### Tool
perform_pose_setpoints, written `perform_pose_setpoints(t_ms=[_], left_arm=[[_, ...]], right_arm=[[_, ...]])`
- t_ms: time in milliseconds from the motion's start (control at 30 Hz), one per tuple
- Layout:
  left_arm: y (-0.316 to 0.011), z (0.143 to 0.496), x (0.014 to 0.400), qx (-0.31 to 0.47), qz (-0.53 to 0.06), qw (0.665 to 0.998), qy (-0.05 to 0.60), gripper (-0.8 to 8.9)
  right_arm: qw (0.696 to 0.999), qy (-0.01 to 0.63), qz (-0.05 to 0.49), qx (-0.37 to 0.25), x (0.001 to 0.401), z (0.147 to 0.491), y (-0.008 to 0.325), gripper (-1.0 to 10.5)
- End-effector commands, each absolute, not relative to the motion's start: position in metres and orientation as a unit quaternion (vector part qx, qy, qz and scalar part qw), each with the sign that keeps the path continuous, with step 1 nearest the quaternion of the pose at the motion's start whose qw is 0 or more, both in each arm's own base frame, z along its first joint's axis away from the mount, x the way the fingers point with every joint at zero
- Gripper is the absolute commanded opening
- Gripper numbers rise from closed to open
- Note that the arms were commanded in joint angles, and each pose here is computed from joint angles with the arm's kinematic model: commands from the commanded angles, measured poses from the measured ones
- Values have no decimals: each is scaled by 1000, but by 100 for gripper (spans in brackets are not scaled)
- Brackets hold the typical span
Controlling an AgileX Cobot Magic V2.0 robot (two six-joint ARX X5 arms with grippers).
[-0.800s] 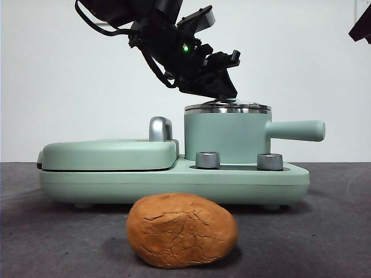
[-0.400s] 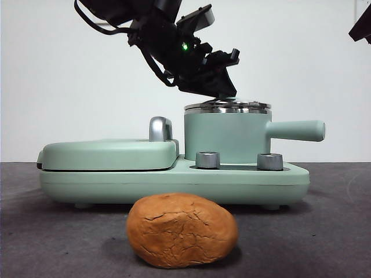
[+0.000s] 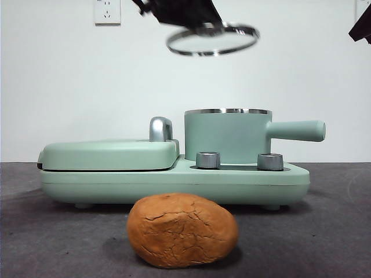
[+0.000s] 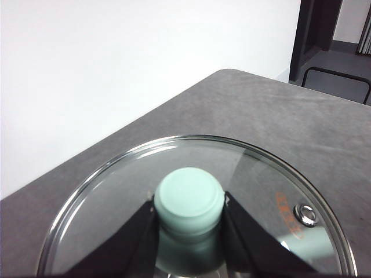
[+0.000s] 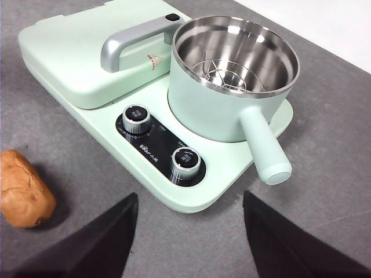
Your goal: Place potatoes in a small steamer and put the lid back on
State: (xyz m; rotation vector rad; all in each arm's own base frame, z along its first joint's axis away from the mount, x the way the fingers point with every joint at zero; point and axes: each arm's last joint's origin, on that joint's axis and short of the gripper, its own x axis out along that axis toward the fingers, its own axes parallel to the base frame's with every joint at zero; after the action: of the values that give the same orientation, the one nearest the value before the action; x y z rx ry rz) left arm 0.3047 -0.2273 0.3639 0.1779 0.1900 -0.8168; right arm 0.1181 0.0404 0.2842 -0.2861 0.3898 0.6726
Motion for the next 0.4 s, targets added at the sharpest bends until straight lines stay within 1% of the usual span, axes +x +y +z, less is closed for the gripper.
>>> perform_pose_setpoints(t_ms=[33,200,400], left_arm=[[-217,380,298,68,-388,914,103,11],[-194,391,281,70,-374,914,141,11],[-172,389,261,73,-363,915,159,11]], right_arm=[[917,186,327,-131,118,289,41,286],[909,202,340,-130,117,286,43,288],[880,225,393,-143,122,279,57,288]])
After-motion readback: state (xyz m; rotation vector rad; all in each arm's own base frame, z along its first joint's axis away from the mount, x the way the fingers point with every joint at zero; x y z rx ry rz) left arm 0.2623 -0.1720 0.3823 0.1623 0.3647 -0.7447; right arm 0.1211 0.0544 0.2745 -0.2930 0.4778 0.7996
